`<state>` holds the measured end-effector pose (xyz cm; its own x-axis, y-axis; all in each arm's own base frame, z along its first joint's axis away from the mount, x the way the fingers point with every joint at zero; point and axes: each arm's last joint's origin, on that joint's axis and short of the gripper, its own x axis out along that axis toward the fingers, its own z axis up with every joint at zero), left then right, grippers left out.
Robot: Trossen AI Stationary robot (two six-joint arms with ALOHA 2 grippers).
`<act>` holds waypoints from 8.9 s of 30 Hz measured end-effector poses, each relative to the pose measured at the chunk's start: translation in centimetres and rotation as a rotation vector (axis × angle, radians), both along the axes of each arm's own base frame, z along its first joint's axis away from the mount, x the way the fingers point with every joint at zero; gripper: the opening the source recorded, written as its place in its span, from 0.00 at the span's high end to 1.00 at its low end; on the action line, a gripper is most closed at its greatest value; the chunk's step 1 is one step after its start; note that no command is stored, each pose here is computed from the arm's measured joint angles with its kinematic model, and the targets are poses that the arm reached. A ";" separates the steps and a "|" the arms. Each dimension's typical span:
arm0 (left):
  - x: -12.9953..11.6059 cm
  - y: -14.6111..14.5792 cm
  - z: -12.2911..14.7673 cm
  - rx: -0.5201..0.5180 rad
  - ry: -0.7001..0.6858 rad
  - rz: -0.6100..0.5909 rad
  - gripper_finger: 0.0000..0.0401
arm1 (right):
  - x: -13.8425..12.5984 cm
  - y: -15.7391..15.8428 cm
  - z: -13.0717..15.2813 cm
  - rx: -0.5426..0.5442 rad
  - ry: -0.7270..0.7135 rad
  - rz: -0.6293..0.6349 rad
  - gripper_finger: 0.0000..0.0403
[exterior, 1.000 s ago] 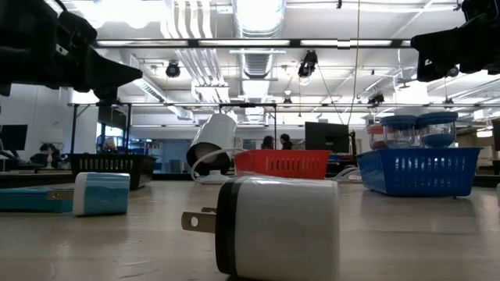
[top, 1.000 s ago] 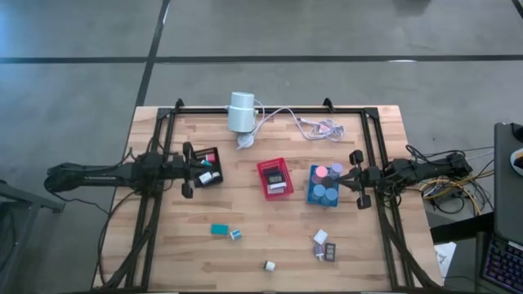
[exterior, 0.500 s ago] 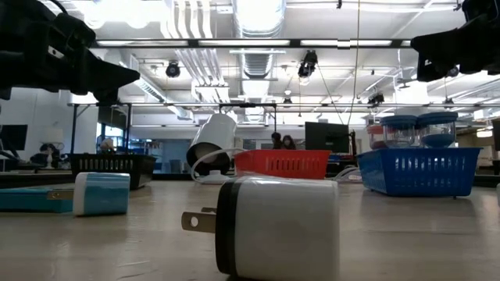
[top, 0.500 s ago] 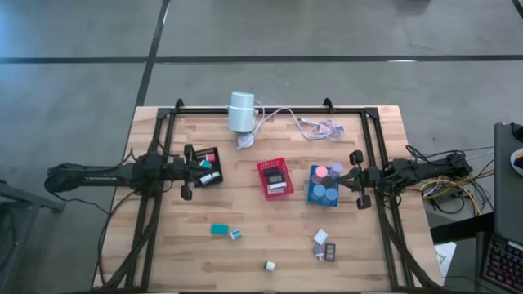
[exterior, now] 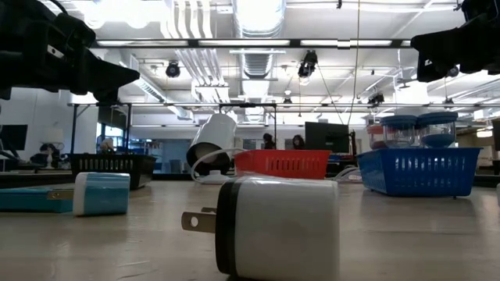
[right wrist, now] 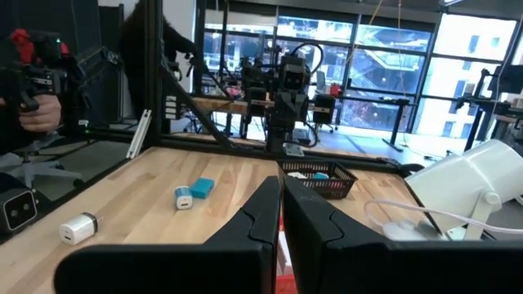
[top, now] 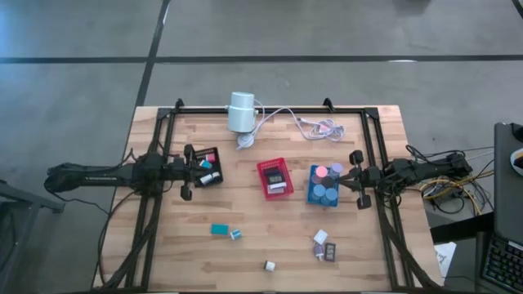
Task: Pick & Place Office items
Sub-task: Put the purple charger adapter into the black bin
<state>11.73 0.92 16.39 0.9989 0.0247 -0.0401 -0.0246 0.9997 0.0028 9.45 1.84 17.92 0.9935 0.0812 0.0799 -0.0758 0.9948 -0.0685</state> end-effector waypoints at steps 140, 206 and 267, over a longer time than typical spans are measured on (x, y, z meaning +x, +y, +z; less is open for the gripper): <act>-0.1 0.0 -0.7 -0.073 0.074 0.006 1.00 | 16.7 20.1 1.1 0.024 1.423 0.050 0.67; 0.0 0.1 0.4 0.094 -0.041 0.020 1.00 | 2.0 0.5 1.4 -0.115 -0.185 -0.059 0.67; 9.8 -1.0 11.3 0.250 0.059 -0.040 0.37 | 20.2 3.0 7.8 -0.179 0.004 -0.001 0.67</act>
<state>21.49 -0.06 27.70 0.9953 0.0014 -0.0963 0.0229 0.9678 0.2505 29.68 4.80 25.69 0.9939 0.0925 0.0601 -0.0752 0.9668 -0.2441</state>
